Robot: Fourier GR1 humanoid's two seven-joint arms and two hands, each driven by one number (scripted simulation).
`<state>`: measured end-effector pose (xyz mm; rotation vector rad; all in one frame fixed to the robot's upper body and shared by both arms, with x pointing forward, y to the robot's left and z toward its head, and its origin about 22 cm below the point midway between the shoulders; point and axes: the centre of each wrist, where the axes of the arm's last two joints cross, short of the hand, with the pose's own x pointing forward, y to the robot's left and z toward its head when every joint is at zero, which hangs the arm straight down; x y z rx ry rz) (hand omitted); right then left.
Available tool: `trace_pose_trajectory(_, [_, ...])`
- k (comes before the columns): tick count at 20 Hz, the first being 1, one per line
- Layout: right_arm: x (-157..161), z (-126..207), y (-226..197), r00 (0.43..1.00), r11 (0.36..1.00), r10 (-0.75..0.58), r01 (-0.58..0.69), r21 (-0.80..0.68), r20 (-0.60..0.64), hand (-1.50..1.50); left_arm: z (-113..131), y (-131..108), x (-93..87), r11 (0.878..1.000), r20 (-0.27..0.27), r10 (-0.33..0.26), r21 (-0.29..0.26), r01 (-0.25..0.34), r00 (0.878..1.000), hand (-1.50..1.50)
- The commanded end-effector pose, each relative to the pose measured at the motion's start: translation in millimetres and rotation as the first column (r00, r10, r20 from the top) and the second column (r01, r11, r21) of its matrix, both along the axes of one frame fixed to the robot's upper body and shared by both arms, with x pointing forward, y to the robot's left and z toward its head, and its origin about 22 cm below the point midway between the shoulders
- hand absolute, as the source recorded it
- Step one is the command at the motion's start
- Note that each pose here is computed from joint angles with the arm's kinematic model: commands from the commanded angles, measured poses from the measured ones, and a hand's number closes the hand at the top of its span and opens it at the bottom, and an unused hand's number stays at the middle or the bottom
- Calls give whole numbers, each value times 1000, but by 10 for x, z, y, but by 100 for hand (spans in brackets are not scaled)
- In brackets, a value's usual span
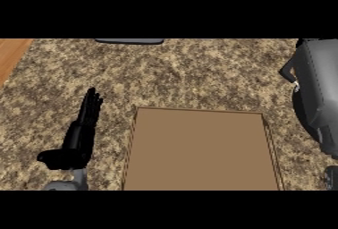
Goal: Pick the lemon from the tray and place it in the pot
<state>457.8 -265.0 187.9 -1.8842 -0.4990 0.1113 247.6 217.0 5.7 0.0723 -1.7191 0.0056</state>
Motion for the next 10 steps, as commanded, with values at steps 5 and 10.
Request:
trace_pose_trajectory(5, [-106, -168, -520, 987, 987, -154, 152, 54, 44, 150, 15, 62, -2, 1000, -9, 29, -2, -29, 1000, 0])
trace_pose_trajectory(10, [-321, -455, -778, 990, 985, -132, 126, 121, 46, 150, -109, 10, -82, 999, -16, 50, -16, -50, 999, 0])
